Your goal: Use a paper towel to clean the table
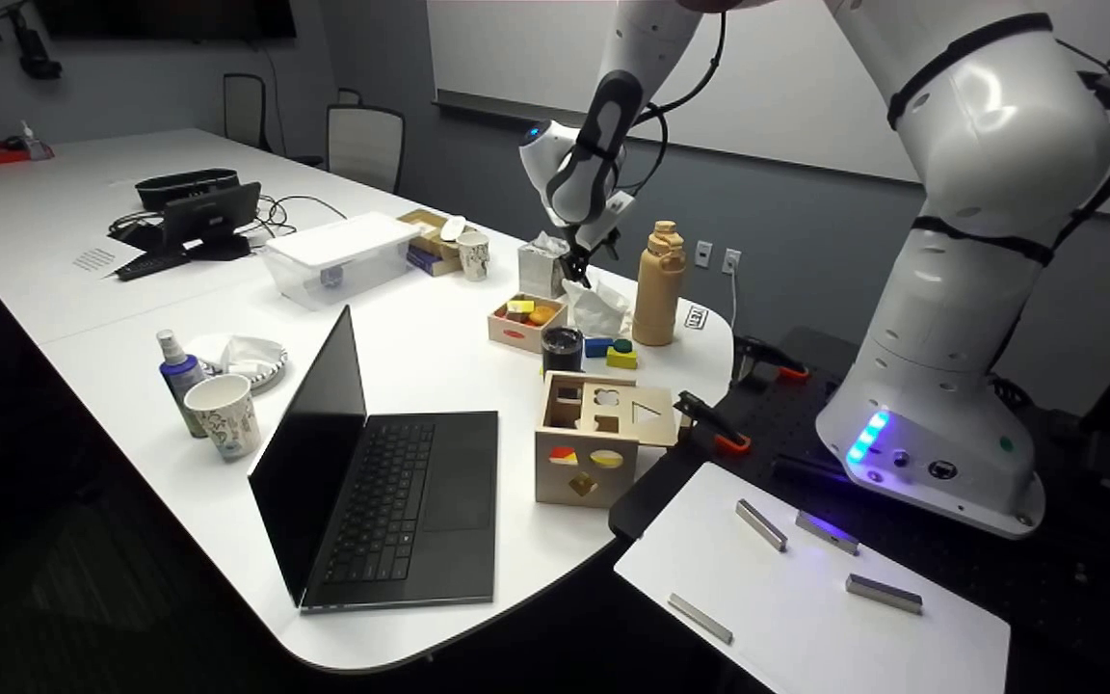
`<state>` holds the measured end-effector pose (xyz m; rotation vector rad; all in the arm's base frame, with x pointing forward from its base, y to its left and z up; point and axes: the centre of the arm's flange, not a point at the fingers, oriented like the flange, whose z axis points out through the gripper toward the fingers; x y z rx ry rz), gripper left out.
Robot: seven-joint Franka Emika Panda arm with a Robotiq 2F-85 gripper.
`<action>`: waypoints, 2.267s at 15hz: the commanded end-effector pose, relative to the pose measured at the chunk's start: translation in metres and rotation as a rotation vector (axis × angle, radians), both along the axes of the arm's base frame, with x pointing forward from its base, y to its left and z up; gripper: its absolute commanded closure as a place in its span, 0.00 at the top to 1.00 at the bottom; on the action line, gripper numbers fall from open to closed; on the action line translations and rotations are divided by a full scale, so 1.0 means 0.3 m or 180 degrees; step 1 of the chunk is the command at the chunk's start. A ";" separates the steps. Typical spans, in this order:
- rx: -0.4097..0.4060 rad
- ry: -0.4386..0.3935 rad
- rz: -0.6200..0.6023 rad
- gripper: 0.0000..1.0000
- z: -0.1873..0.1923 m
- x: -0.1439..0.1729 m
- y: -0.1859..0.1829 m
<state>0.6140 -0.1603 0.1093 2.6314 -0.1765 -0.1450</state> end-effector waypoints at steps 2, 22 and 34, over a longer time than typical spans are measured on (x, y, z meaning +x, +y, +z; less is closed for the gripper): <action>-0.0197 0.0200 0.0044 1.00 -0.019 0.020 0.011; -0.0351 0.0562 -0.0002 1.00 -0.151 0.010 0.069; -0.0333 0.0527 -0.0059 0.51 -0.213 0.018 0.075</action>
